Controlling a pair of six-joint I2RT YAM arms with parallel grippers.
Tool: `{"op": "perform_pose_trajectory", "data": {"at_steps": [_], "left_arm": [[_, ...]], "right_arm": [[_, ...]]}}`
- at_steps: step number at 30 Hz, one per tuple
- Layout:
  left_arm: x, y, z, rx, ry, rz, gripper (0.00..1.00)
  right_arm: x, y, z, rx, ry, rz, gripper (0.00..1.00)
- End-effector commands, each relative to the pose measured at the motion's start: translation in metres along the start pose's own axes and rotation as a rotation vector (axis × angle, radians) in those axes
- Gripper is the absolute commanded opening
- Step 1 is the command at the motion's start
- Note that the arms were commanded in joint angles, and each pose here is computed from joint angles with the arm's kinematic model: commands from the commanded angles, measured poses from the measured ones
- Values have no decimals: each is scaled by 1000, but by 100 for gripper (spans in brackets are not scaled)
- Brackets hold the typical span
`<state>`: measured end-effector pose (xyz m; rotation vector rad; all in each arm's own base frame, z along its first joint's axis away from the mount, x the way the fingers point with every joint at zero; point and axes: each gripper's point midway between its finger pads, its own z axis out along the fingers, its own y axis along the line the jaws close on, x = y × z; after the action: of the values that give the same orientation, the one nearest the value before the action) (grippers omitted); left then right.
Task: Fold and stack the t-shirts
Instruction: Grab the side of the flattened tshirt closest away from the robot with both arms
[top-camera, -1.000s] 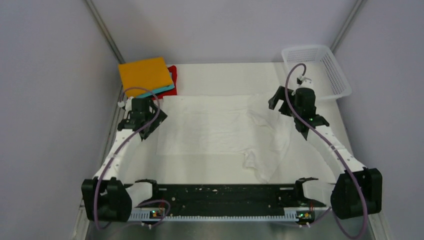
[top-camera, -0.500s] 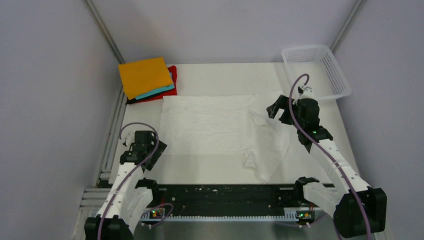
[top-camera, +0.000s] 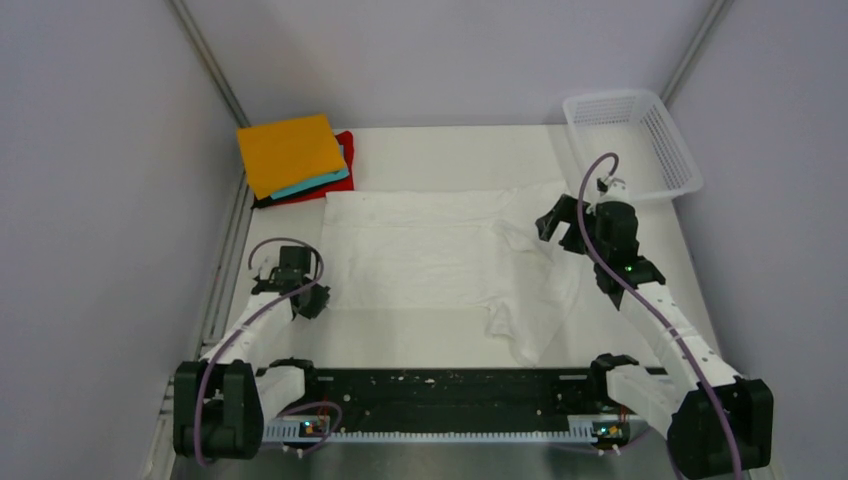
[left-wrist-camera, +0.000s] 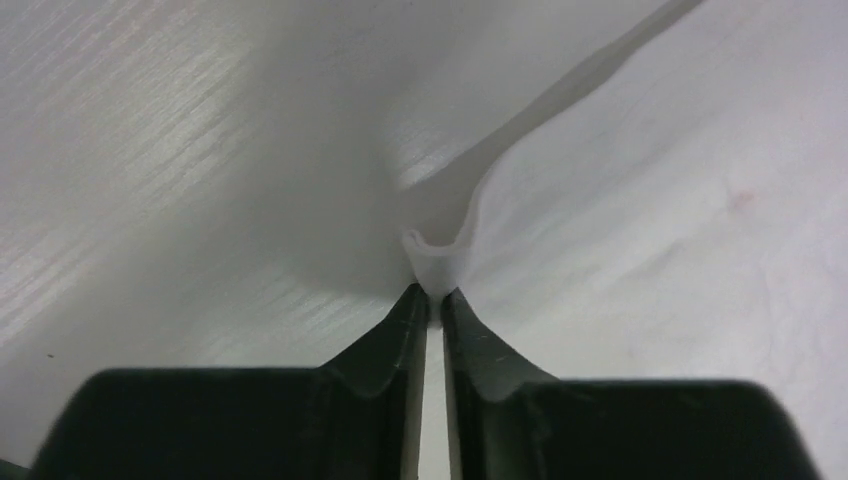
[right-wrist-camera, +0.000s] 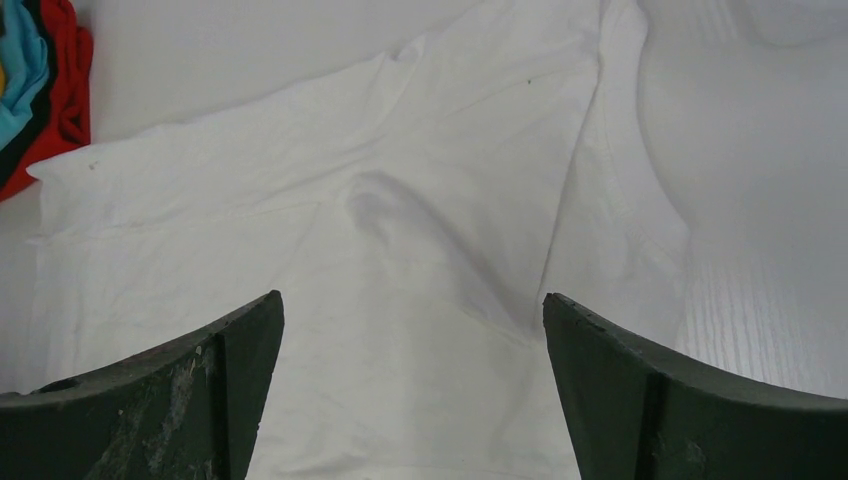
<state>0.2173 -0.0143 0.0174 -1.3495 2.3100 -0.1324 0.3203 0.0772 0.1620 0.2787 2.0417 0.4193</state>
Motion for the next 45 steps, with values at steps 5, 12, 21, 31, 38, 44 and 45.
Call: {"op": "perform_pose_trajectory", "data": {"at_steps": [5, 12, 21, 31, 38, 44, 45], "left_arm": [[-12, -2, 15, -52, -45, 19, 0], [-17, -7, 11, -4, -78, 38, 0], [-28, -21, 1, 101, -150, -4, 0], [-33, -27, -8, 168, -188, -31, 0], [-34, -31, -12, 186, -187, -24, 0], [-35, -31, -12, 186, -191, -29, 0], [-35, -32, -12, 186, -192, -29, 0]], "right_arm": [[-3, 9, -6, -46, -14, -26, 98], [26, 44, -15, -123, 67, -142, 96], [81, 61, -46, -89, 196, -256, 94], [177, 59, -121, -137, 577, -414, 82], [219, 34, -124, -20, 678, -404, 70], [242, 23, -103, 29, 630, -311, 62], [246, 24, -101, 18, 629, -307, 60]]}}
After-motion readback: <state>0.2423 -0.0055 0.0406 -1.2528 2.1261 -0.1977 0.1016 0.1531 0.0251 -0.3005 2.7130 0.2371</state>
